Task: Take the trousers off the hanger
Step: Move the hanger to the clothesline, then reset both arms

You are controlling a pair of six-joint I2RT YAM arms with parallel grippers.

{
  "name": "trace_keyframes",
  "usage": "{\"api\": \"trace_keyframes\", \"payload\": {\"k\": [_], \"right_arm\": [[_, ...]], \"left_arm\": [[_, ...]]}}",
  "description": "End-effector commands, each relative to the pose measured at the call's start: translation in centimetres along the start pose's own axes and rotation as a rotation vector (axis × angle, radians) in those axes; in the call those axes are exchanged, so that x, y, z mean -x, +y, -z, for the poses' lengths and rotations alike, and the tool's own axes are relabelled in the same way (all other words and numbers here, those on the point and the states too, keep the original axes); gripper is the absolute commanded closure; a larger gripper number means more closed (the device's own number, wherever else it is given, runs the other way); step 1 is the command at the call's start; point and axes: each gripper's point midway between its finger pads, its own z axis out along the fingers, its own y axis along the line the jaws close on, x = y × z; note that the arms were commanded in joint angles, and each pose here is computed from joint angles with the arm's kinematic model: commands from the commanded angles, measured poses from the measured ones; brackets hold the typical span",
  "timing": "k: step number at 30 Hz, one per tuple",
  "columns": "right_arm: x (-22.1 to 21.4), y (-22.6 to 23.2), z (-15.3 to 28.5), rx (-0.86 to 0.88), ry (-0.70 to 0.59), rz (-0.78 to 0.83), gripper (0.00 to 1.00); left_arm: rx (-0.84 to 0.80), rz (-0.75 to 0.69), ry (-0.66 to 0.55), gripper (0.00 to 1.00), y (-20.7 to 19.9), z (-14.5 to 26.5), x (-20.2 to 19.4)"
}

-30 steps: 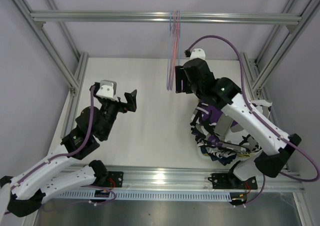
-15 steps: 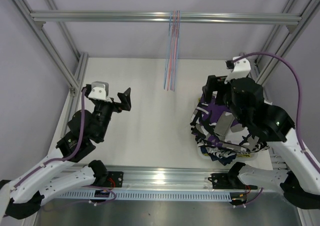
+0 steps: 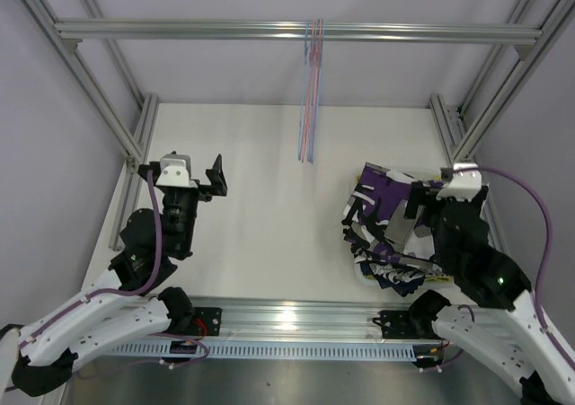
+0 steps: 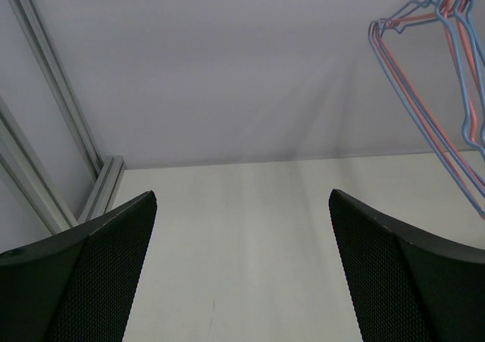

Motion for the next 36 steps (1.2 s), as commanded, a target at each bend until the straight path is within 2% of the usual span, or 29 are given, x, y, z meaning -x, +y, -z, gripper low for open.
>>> {"api": "trace_keyframes", "payload": {"k": [1,3,6,14,17,21,25,30,36], "right_arm": [[2.1,-2.1,2.3,0.021,-0.193,-0.145,0.05],[1.6,-3.1,2.7,-0.001,-0.235,-0.164,0.01],[0.9,-3.7,3.2,-0.004,-0.262,-0.207,0.01],[1.1,-1.5,2.4,0.047,-0.204,-0.188,0.01],[1.3,-1.6,2.0,-0.004,-0.134,-0.192,0.00],[0.1,0.1,0.1,-0.087,0.056,-0.146,0.01],[-0.1,2.0,-1.2,-0.102,0.133,-0.144,0.00],[-0.2,4.2,-1.9,-0.036,0.124,-0.169,0.01],[1.5,2.5,-0.9,-0.048,0.027,-0.231,0.01]], "left_arm": [[0.053,0.011,-0.051,0.01,1.1,-0.2,1.4],[0.041,0.012,-0.049,0.01,0.8,-0.3,1.2],[0.027,0.030,-0.047,0.00,0.6,-0.3,1.3],[0.028,0.065,-0.054,0.01,1.0,0.0,1.7],[0.030,0.074,-0.062,0.01,1.3,0.1,1.9],[0.044,0.084,-0.061,0.01,1.6,0.1,2.0],[0.064,0.092,-0.073,0.01,2.4,0.3,2.4],[0.100,0.115,-0.105,0.01,3.8,0.8,3.1],[0.158,0.149,-0.161,0.00,6.0,1.8,4.3]]}}
